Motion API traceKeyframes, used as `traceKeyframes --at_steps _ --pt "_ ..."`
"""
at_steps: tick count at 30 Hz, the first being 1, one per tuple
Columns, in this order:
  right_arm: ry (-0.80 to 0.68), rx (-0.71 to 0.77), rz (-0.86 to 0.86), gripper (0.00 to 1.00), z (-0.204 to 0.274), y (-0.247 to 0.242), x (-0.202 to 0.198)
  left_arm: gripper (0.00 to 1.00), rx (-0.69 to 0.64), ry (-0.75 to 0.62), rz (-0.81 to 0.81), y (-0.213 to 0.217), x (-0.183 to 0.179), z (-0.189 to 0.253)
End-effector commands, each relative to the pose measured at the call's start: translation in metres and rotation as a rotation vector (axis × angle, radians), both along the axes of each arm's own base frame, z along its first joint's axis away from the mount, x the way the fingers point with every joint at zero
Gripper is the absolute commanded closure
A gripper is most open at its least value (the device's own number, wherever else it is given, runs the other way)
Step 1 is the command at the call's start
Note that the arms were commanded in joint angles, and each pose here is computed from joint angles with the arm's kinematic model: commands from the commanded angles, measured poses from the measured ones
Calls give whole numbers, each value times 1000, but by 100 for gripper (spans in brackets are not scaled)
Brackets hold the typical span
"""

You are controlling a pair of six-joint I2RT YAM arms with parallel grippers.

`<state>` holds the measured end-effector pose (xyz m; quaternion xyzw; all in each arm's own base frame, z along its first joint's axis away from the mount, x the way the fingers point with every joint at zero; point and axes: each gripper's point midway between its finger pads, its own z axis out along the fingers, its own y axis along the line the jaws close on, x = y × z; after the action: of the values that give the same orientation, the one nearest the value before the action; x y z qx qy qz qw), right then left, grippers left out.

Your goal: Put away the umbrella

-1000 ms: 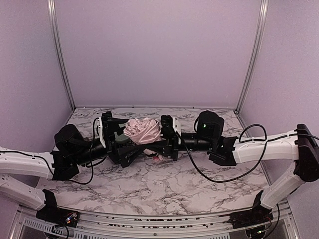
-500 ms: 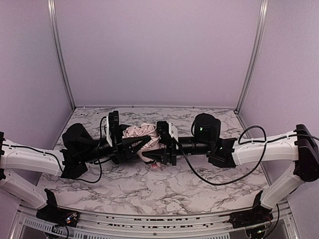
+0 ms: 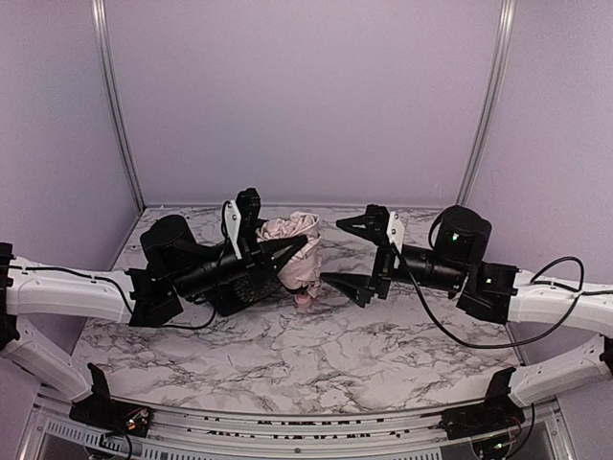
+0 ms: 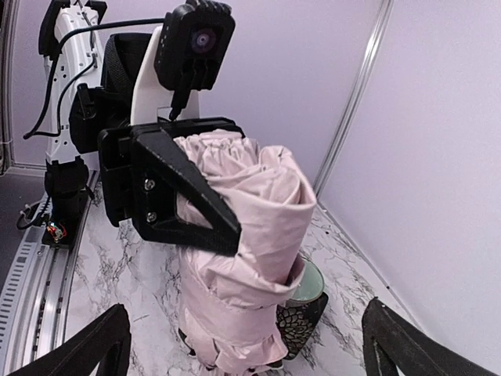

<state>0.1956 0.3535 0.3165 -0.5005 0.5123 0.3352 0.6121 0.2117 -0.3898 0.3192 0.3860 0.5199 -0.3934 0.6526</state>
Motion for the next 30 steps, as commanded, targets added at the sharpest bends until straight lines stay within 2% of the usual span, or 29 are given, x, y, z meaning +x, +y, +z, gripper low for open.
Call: traceKeyframes --at_steps 1,4,7,10,11,13,16,22,26,30 --pt "-32 -19 -139 0 1 -28 13 98 -70 -49 54 -7 15 40" --pt "-56 13 -161 0 5 -38 11 100 -3 37 86 -21 31 -10" --pt "-63 15 -160 0 -2 -40 10 100 60 185 100 -32 43 -95" --pt "-49 -7 -148 0 -12 -36 10 100 90 323 20 -44 34 -174" --pt "-42 -19 -145 0 -15 -34 11 100 73 346 -8 -44 28 -189" --pt "-27 -47 -147 0 -21 -32 14 100 1 363 -37 -41 22 -199" --pt "-16 -69 -154 0 -26 -30 17 100 17 399 -27 -43 24 -214" --pt "-14 -93 -185 0 -31 -34 21 100 43 366 14 -45 32 -188" --pt "2 -114 -208 0 -35 -35 25 97 62 474 67 -52 47 -171" --pt "18 -120 -256 0 -31 -39 32 92 166 652 -3 -77 42 -164"
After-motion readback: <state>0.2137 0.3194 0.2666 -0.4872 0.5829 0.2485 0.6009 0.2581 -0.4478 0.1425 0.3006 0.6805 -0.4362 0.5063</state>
